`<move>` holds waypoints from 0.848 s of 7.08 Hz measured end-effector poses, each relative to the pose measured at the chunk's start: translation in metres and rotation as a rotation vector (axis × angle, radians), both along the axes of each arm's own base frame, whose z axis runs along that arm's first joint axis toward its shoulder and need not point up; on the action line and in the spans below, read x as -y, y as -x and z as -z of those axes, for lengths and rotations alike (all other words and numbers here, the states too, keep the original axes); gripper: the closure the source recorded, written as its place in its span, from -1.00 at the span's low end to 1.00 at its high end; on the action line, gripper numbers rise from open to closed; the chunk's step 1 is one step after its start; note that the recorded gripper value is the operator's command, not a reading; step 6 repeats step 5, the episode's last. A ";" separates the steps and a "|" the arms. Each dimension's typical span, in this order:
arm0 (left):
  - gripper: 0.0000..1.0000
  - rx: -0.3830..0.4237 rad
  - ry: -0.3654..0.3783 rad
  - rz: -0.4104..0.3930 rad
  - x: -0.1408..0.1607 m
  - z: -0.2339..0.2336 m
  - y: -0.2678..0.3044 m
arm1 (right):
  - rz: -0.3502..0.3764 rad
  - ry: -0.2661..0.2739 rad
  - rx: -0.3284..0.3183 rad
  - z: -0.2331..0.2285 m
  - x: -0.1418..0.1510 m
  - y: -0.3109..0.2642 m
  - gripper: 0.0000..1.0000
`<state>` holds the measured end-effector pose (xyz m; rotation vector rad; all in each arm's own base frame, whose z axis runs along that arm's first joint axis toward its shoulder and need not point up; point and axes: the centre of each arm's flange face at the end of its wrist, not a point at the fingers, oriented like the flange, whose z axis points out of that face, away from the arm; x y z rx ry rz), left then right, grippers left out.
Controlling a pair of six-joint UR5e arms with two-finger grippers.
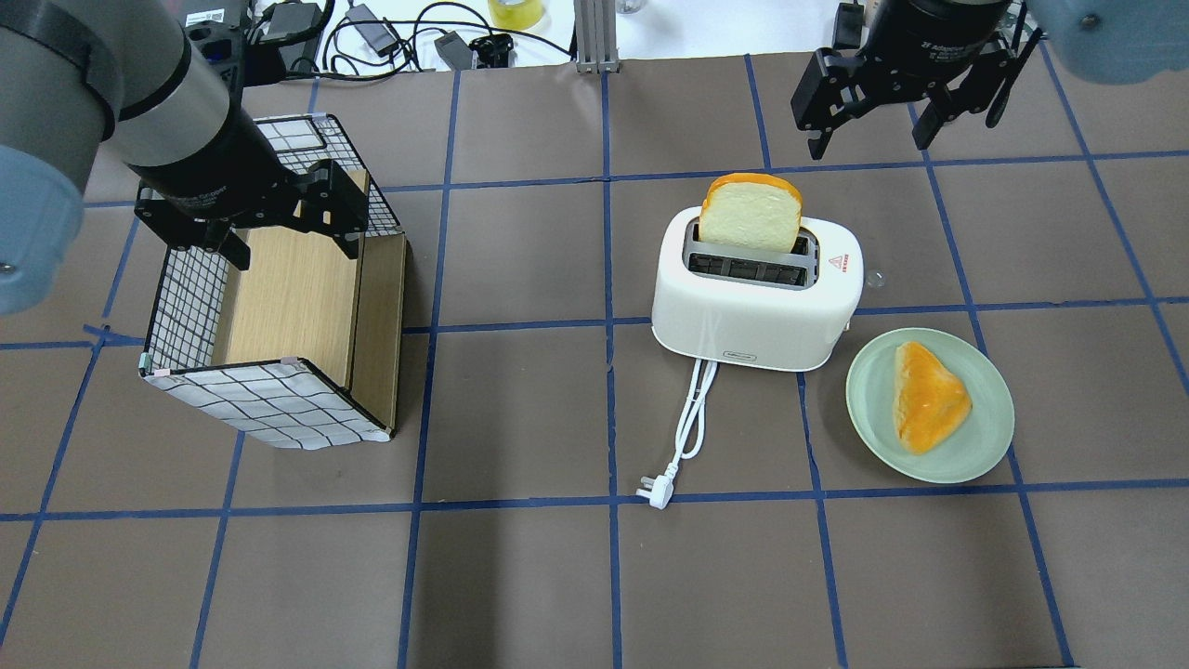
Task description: Press toaster with right arm
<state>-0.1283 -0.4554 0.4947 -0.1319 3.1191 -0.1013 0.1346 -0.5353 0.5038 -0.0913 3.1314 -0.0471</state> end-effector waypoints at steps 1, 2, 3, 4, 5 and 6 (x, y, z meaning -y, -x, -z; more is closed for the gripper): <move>-1.00 0.000 0.000 0.000 0.000 0.000 0.000 | 0.008 -0.017 -0.002 0.001 -0.002 0.002 -1.00; -1.00 0.000 0.000 0.000 0.000 0.000 0.000 | 0.011 -0.024 -0.006 0.002 -0.002 0.003 -1.00; -1.00 0.000 -0.001 0.000 0.000 0.000 0.000 | 0.012 -0.026 -0.012 0.001 -0.003 0.004 -1.00; -1.00 0.000 -0.001 0.000 0.000 0.000 0.000 | 0.012 -0.026 -0.014 0.001 -0.003 0.005 -1.00; -1.00 0.000 -0.001 0.000 0.000 0.000 0.000 | 0.013 -0.026 -0.014 0.001 -0.003 0.005 -1.00; -1.00 0.000 -0.001 0.000 0.000 0.000 0.000 | 0.013 -0.026 -0.014 0.001 -0.003 0.005 -1.00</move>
